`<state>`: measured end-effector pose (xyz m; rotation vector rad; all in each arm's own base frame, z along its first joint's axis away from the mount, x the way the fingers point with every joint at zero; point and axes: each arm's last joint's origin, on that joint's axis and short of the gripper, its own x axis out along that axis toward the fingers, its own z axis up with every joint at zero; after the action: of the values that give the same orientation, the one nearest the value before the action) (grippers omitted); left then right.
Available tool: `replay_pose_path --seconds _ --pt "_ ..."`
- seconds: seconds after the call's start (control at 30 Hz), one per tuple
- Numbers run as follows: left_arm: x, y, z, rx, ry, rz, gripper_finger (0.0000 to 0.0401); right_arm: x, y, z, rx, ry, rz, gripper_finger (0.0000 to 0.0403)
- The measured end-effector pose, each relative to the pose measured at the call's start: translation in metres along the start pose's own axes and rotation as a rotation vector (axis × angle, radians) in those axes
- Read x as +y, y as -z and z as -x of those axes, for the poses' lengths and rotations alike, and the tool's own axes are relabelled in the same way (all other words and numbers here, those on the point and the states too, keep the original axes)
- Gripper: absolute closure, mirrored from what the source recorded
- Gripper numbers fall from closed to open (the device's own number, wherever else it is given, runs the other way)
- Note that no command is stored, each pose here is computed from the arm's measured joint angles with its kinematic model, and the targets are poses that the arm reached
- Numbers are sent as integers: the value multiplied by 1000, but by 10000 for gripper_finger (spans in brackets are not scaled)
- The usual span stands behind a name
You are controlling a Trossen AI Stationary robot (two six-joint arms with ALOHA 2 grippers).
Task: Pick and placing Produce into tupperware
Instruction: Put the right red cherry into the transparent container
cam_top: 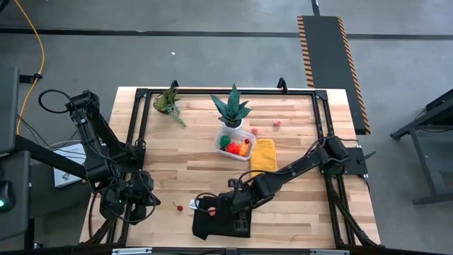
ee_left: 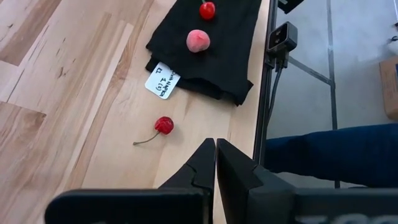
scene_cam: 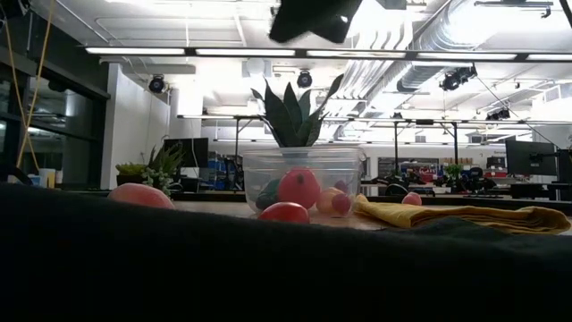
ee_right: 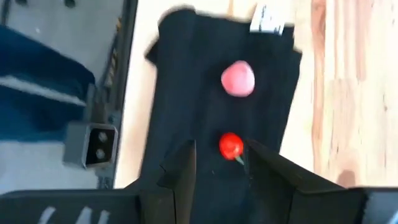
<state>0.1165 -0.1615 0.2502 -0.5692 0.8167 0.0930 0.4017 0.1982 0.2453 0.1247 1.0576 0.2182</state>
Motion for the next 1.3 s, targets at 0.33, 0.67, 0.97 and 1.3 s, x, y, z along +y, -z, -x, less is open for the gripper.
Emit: replay_pose_path --seconds 0.33,0.67,0.97,1.3 --pt "0 0 0 1 0 0 396 -6 6 -28 66 -5 46 277" --pt "0 0 0 0 0 1 396 -9 13 -53 115 -1 48 277" --pt "0 0 0 0 1 2 396 -11 17 -65 138 16 36 264" --pt "0 0 0 1 0 1 396 -12 18 -69 141 40 49 226"
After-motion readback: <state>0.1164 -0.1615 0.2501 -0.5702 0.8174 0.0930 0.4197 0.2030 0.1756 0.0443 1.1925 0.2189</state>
